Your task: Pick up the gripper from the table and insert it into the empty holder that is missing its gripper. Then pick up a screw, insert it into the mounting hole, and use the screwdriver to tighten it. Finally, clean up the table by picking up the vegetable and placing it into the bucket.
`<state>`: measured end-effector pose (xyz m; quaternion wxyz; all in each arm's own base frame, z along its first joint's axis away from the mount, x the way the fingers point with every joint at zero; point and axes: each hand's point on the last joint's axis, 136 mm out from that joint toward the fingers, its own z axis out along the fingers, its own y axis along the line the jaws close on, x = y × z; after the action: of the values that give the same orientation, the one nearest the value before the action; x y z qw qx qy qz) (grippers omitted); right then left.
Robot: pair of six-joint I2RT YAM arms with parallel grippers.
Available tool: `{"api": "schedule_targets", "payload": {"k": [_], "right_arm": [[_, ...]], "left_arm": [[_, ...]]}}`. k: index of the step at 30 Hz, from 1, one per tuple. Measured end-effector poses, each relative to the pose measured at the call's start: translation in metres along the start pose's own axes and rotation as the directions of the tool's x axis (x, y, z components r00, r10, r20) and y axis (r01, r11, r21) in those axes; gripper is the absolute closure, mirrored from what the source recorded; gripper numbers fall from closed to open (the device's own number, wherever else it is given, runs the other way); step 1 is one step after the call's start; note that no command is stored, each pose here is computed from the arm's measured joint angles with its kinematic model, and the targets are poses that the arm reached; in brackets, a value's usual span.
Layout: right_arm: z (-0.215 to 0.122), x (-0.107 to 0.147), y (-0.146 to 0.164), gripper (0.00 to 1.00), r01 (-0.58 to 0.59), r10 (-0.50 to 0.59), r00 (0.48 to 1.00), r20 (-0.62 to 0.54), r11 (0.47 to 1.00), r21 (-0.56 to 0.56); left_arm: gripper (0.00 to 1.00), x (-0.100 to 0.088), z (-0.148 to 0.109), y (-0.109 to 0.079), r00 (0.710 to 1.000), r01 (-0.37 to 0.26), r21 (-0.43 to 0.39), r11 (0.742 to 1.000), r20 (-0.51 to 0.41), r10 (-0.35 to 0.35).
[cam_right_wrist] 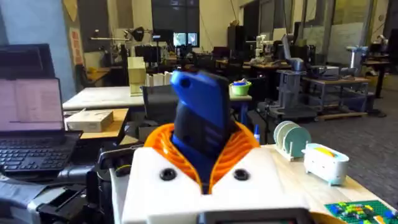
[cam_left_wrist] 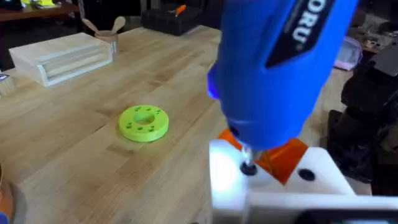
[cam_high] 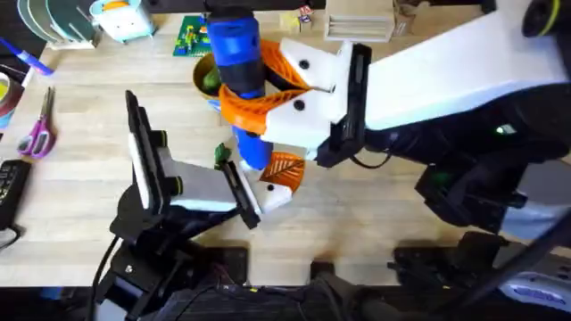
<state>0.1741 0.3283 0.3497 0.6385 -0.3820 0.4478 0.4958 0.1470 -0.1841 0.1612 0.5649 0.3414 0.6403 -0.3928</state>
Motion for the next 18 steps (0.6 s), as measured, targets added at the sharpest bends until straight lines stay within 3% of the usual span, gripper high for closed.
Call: {"api": "schedule_targets", "payload": {"k": [10, 16, 18], "right_arm": [[0.001, -0.006, 0.001, 0.978, 0.018, -0.017, 0.999, 0.035, 1.0, -0.008], [-0.016, -0.075, -0.002, 0.978, 0.141, -0.139, 0.941, 0.308, 0.99, 0.017], [-0.022, -0.081, -0.009, 0.978, 0.145, -0.15, 0.937, 0.317, 0.989, 0.04]], "left_arm": [[0.992, 0.0, 0.0, 0.0, 1.0, -0.001, 0.0, 1.0, 0.001, 0.001], [0.992, 0.0, 0.0, 0.0, 1.0, -0.002, 0.0, 1.0, 0.001, 0.002], [0.992, 0.0, 0.0, 0.0, 1.0, -0.002, 0.0, 1.0, 0.001, 0.002]]}}
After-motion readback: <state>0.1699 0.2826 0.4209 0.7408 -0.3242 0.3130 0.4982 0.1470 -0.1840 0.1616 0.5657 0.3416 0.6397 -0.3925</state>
